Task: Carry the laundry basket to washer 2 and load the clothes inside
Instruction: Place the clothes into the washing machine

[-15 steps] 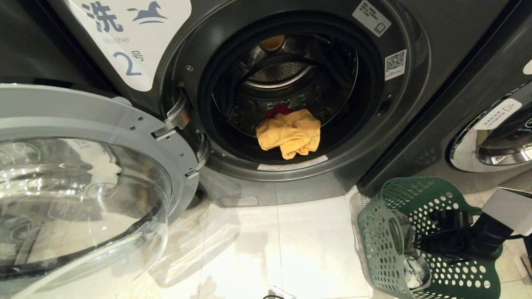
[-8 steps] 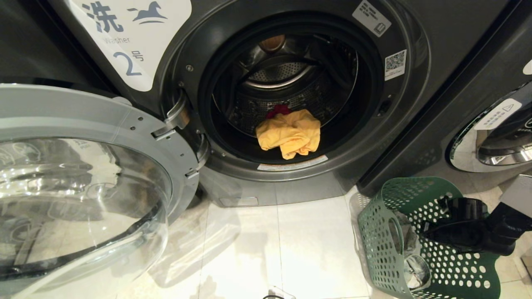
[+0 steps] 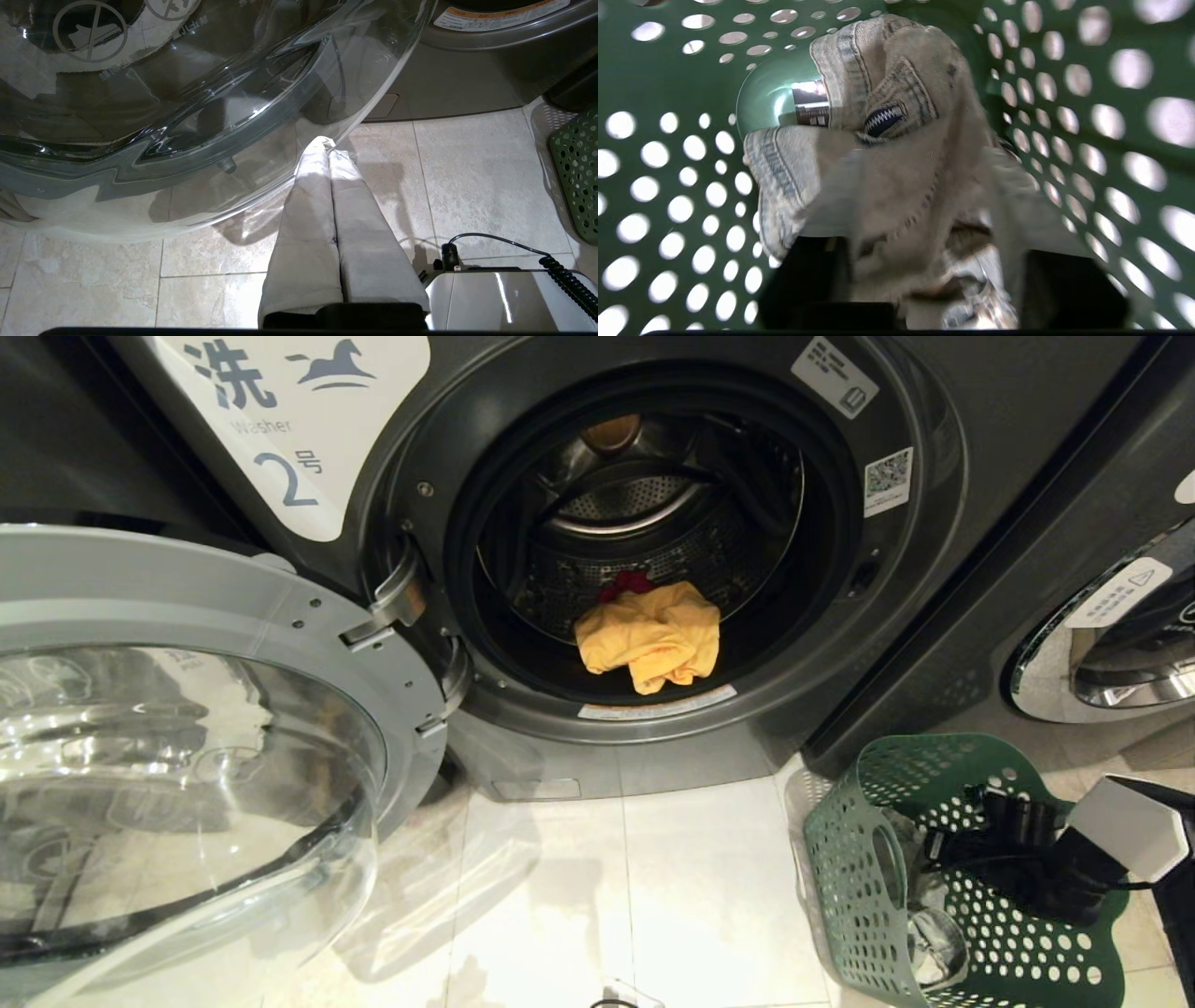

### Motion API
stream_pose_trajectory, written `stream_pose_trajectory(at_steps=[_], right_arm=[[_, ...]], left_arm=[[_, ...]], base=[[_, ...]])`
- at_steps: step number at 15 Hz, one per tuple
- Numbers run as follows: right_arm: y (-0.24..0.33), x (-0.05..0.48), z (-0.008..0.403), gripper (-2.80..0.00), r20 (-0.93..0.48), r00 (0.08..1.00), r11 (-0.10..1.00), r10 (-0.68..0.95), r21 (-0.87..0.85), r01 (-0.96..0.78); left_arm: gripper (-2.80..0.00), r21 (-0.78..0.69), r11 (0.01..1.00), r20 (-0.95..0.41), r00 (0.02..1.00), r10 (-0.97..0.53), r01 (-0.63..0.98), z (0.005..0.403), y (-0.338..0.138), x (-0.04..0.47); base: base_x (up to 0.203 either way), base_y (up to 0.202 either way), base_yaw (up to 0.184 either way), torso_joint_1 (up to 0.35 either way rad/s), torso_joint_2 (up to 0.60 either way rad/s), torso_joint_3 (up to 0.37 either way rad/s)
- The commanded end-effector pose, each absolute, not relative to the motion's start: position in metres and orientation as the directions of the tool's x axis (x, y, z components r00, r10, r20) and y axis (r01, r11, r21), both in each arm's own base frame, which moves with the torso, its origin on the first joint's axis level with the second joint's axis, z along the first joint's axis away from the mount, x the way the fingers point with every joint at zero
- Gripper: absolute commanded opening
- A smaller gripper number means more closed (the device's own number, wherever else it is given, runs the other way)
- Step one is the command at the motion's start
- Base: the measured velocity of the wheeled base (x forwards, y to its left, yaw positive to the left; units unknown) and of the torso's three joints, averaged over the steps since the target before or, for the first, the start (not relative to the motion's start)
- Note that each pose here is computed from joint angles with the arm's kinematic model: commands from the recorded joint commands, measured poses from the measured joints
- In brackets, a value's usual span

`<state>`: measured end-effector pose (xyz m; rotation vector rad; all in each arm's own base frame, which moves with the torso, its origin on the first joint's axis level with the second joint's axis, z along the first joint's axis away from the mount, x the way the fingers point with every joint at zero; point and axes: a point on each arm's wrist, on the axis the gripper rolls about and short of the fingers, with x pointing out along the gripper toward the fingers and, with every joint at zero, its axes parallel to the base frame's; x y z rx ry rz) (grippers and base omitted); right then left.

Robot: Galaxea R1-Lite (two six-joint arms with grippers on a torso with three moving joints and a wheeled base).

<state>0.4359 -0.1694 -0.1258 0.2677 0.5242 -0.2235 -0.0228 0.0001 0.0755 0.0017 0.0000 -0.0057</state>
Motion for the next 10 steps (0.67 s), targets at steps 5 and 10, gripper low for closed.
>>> stream_pose_trajectory(at_steps=[5, 10], right_arm=[[-0.165, 0.449, -0.188, 0.0, -0.525, 0.842, 0.943, -0.123, 0.202, 0.263], [-0.152, 0.455, -0.199, 0.0, -0.525, 0.846, 0.937, -0.097, 0.238, 0.256]], left_arm=[[-2.8, 0.002, 1.0, -0.001, 1.0, -0.006, 0.006, 0.076, 0.0, -0.023], [-2.8, 0.002, 1.0, -0.001, 1.0, -0.006, 0.006, 0.076, 0.0, -0.023]], base=[[0.0, 0.0, 0.0, 0.0, 0.0, 0.0], [0.0, 0.0, 0.0, 0.0, 0.0, 0.0]])
